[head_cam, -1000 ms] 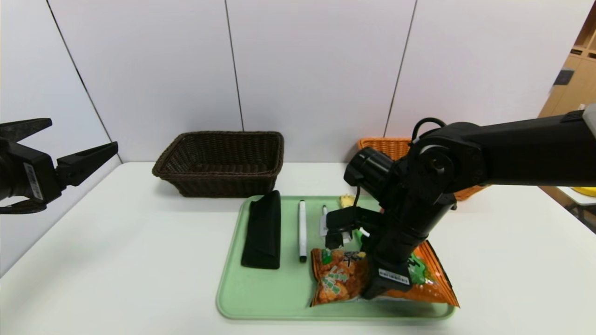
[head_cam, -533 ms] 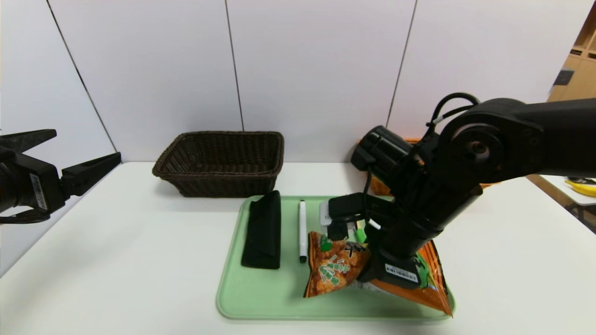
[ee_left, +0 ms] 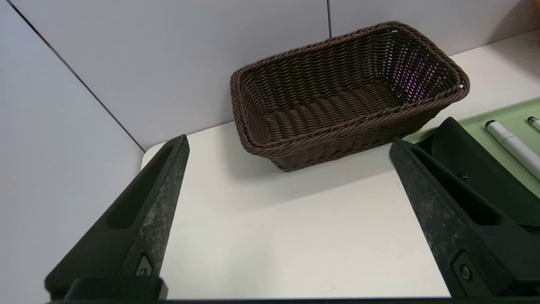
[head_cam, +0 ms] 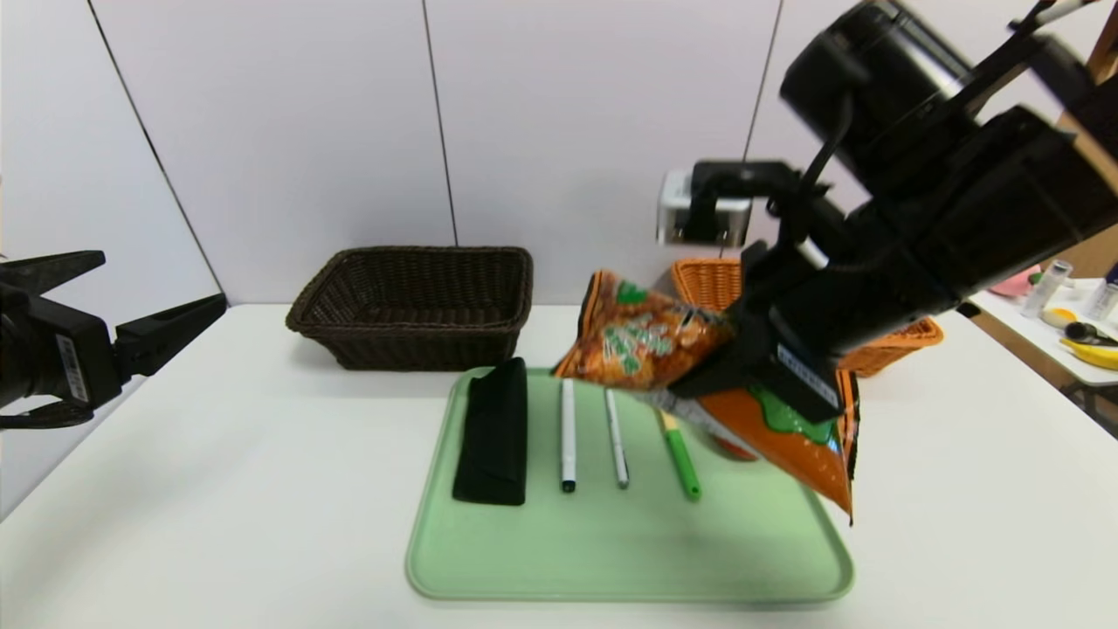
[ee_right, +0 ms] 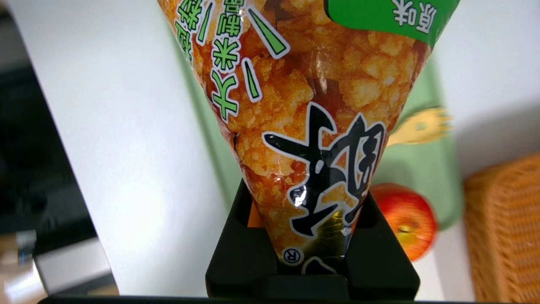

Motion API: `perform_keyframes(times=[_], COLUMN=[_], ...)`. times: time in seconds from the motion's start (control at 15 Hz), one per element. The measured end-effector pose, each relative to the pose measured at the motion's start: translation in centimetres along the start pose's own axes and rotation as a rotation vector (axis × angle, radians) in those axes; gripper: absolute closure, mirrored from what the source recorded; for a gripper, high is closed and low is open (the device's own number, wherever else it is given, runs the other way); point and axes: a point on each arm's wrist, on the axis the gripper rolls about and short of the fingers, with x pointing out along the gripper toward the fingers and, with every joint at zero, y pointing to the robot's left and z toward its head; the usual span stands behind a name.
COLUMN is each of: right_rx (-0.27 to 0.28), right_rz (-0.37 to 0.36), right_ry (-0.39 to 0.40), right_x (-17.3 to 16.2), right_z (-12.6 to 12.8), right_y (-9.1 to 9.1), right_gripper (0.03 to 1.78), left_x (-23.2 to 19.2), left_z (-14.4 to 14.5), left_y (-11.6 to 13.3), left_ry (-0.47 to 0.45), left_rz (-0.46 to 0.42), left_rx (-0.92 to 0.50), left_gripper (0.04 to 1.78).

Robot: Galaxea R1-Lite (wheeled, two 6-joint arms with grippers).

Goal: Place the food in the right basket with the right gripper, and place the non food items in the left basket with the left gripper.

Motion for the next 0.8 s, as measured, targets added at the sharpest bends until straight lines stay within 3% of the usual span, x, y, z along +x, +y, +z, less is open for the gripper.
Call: perform_keyframes(times=[0.2,0.4,0.53,0.67,0.73,0.8], right_rx=[0.209,0.497,0.657,0.764,0.795,0.808], right_rz=[-0.221,-0.497,-0.706,-0.948,-1.069,-1.139], right_ry=[-0.18,-0.316,-0.39,-0.464,-0.505,-0.533], right_x=[-3.7,-4.7,-4.9,-5.7,-6.5,-7.0], right_z=[0.3,-1.7,-4.0,-6.9,-8.5,-9.6], right_y=[-3.4,-6.6,-8.2,-10.3,-11.4,-12.3], right_gripper=[1.47,1.47,1.47,1.47,1.47,1.47], left_x=[-0.3,-0.6,-0.8,-1.0,-1.1,-1.1], left_z=[0.1,0.3,0.3,0.4,0.4,0.5], left_y=[0.1,0.1,0.2,0.1,0.1,0.1], left_ry=[-0.007,-0.017,-0.02,-0.026,-0.029,-0.031], left_rz=[0.02,0.029,0.042,0.044,0.045,0.045], left_rx=[-0.01,-0.02,-0.042,-0.052,-0.053,-0.053], left_gripper=[0.13,0.13,0.13,0.13,0.13,0.13])
